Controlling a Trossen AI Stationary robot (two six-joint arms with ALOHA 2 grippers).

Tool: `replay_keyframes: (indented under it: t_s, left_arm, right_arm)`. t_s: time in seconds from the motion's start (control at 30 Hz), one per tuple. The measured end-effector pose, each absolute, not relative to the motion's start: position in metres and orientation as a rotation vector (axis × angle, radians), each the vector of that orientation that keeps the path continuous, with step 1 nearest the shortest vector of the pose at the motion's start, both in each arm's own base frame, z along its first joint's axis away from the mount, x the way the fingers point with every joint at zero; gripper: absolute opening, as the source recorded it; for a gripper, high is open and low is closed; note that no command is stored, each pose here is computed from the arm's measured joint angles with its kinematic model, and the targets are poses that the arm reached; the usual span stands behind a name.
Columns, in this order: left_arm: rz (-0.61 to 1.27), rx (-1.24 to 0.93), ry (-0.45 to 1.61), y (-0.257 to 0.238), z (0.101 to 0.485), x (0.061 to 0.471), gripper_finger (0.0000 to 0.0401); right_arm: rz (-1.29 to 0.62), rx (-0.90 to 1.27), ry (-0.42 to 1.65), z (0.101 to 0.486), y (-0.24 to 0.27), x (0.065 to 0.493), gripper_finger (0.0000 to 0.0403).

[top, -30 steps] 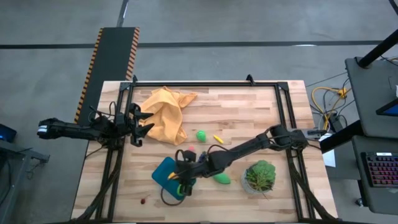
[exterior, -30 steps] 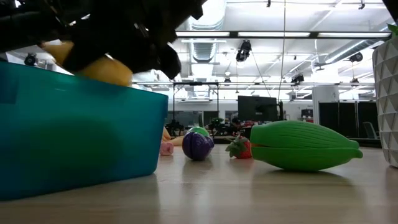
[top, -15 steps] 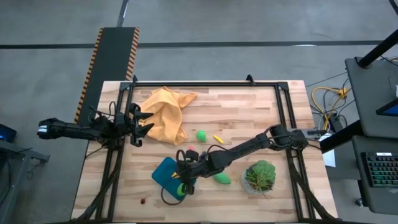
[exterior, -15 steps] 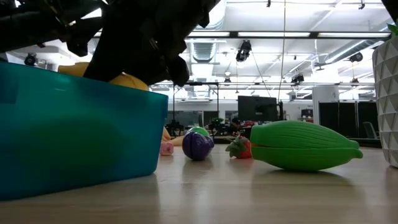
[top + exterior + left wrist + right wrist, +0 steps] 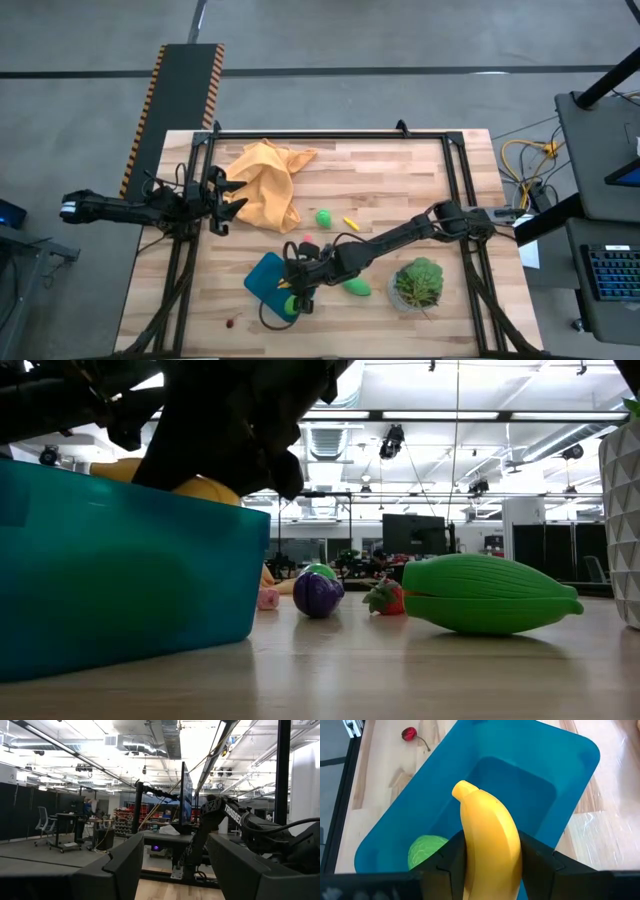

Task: Pick and placing Produce into tupperware
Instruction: Put the banana into the blue bin, then put the corn into the blue bin

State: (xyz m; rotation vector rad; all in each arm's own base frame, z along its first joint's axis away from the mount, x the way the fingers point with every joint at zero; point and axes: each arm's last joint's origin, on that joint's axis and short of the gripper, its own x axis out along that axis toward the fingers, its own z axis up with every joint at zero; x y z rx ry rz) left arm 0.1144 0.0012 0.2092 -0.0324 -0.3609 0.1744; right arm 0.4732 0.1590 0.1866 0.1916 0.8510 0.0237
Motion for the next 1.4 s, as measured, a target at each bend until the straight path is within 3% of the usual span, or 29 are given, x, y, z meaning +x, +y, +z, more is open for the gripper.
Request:
replay_keyframes:
  t_s: [0.43, 0.77, 1.17, 1.4]
  left_arm:
    - [0.174, -0.032, -0.360, 0.001, 0.209, 0.114, 0.0206]
    - [0.174, -0.032, -0.361, 0.001, 0.209, 0.114, 0.0206]
    - [0.174, -0.032, -0.360, 0.001, 0.209, 0.114, 0.0206]
    - [0.174, -0.032, -0.360, 0.001, 0.209, 0.114, 0.0206]
  right_arm:
    - [0.019, 0.186, 0.880, 0.185, 0.159, 0.471, 0.0184]
    - [0.018, 0.188, 0.870, 0.185, 0.159, 0.472, 0.0178]
    - [0.076, 0.168, 0.588, 0.209, 0.149, 0.493, 0.0180]
    - [0.099, 0.110, 0.505, 0.247, 0.140, 0.486, 0.0180]
